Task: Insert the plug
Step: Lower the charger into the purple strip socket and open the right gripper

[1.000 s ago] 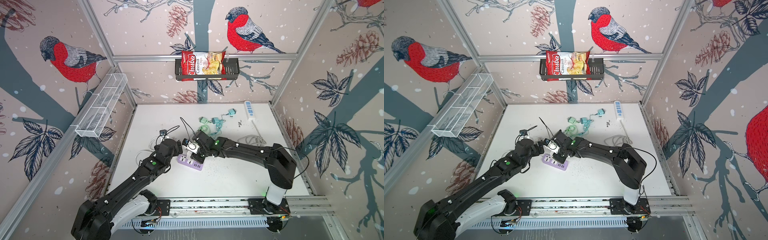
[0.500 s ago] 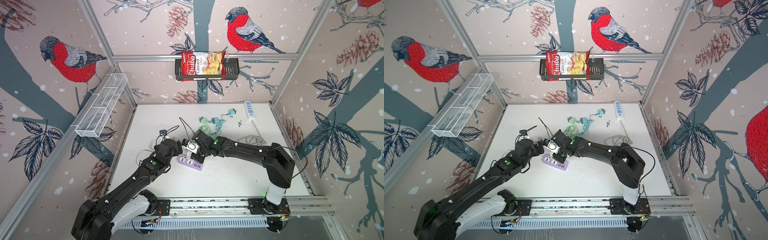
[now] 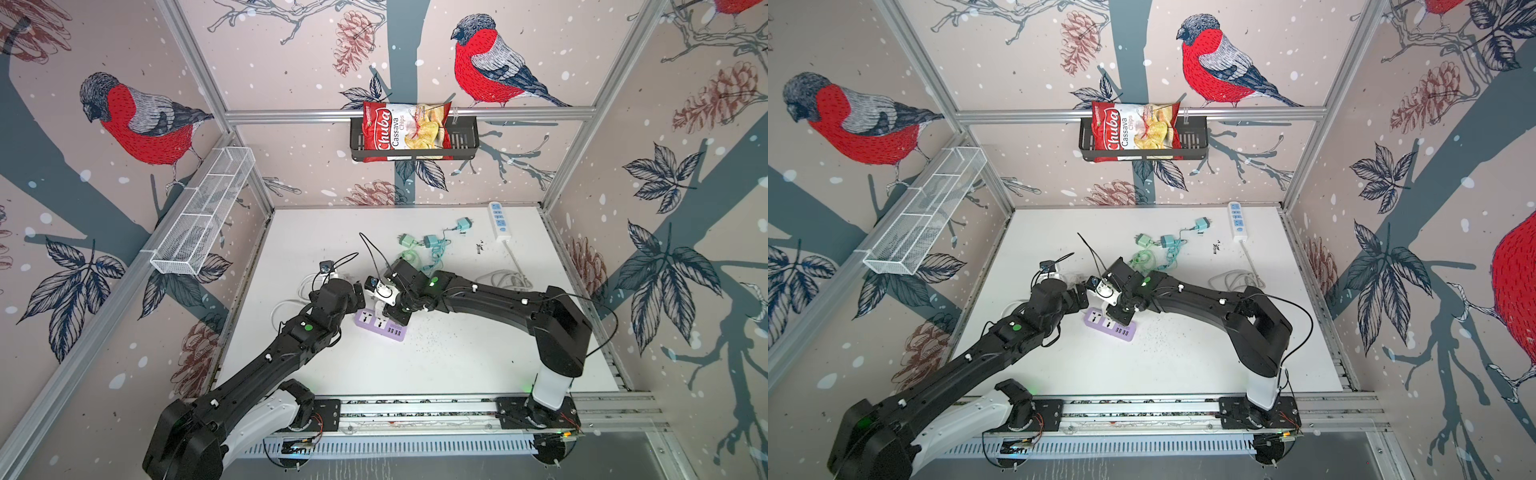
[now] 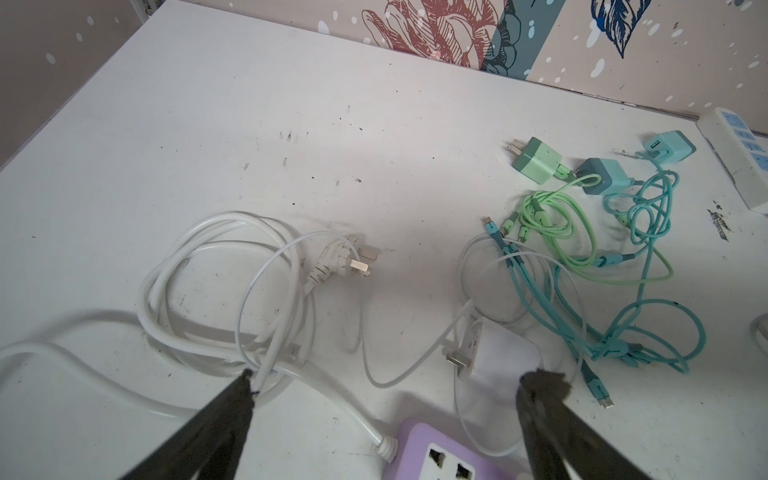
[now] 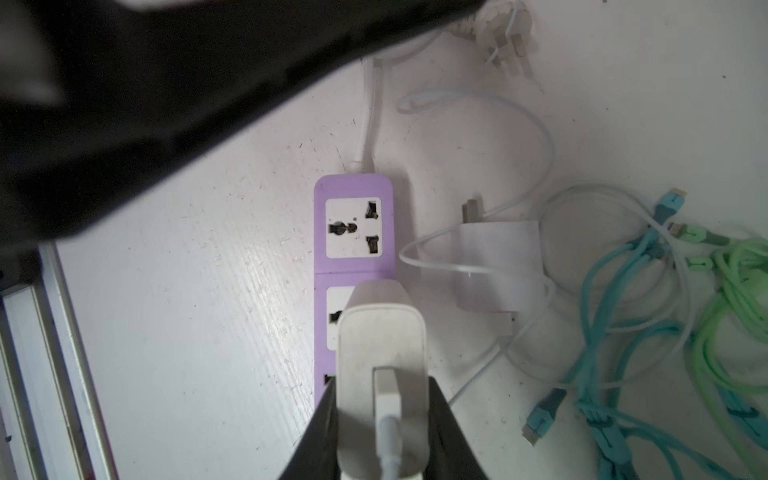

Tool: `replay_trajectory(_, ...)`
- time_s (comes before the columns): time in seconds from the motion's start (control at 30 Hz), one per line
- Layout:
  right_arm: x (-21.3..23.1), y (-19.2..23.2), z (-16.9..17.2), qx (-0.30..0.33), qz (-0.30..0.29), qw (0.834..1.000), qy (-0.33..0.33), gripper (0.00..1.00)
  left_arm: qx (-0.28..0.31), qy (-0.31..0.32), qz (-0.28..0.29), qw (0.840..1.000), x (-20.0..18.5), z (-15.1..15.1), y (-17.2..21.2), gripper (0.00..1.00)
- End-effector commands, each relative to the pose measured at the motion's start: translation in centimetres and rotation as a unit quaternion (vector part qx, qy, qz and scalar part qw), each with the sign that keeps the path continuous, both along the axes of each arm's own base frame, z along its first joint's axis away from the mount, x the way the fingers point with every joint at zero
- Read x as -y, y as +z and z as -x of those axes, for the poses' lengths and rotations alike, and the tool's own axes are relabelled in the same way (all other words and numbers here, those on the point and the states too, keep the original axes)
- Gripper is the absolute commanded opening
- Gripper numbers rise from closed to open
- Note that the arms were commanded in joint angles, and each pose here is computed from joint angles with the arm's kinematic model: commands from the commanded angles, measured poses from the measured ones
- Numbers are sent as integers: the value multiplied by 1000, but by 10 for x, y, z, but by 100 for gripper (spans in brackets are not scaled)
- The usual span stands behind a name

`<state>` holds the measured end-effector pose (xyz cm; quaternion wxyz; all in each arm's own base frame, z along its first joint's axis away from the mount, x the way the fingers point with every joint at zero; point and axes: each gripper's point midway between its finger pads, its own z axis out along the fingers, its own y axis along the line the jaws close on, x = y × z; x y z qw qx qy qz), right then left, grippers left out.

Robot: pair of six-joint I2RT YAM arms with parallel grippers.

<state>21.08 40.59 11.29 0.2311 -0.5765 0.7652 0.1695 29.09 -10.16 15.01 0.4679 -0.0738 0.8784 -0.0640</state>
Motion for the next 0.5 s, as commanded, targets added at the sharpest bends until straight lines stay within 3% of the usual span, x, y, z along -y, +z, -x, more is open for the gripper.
replay_trajectory(0.0, 2, 0, 4, -5, 1, 1000, 6, 4, 7, -2, 5, 1000, 2, -3, 2, 98)
replay_trajectory(0.47, -2, -19, 1, -11, 17, 1000, 7, 4, 9, -7, 11, 1000, 5, -3, 5, 98)
